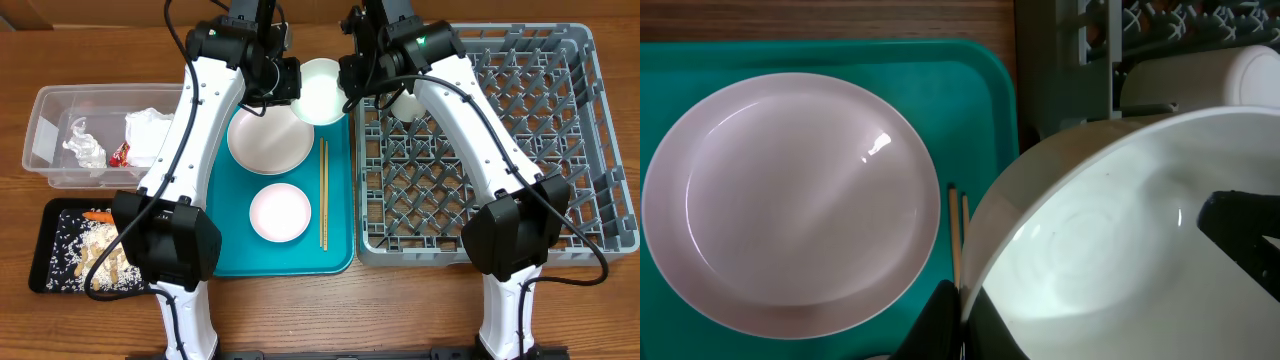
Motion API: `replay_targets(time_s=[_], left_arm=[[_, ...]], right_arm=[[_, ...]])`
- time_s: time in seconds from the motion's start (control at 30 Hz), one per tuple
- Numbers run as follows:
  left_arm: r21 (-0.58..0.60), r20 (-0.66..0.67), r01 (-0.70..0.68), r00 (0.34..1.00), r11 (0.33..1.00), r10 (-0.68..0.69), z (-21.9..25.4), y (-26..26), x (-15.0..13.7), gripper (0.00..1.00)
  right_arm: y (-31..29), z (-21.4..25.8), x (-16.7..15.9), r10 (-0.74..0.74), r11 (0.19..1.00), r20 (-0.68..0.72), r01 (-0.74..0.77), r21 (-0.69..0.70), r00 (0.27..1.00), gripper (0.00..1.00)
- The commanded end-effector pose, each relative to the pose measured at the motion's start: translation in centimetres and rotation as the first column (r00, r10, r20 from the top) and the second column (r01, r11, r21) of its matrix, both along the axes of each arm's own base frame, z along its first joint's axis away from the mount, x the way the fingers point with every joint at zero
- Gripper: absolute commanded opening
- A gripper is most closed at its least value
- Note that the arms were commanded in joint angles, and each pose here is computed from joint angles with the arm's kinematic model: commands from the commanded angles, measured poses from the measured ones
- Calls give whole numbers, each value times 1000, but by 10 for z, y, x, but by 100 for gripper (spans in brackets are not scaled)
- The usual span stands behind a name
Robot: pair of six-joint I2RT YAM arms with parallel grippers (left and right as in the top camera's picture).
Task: Sort waste into correct bins and load items into the dishwasher
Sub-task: 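Lift the bowl toward the right gripper and hand it over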
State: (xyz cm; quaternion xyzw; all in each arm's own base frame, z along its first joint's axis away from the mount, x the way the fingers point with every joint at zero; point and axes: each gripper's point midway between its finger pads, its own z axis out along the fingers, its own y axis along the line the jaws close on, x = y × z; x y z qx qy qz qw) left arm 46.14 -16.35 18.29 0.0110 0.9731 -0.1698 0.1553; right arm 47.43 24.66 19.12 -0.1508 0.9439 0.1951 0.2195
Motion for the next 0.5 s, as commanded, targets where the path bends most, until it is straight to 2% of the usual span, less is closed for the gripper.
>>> replay_targets(time_s=[0.0,0.37,0.47], left_arm=[[6,51,9,999,1000,-9,17,3,3,4],[61,64,-23,998,998,19,15,13,7,4],[60,65,-23,998,998,19,15,13,7,4]], right_arm=[[3,1,1,5,1000,8,-5,4,1000,24],[3,3,1,5,1000,12,-5,5,1000,24],[2,2,-1,5,1000,3,-5,1,1000,13]])
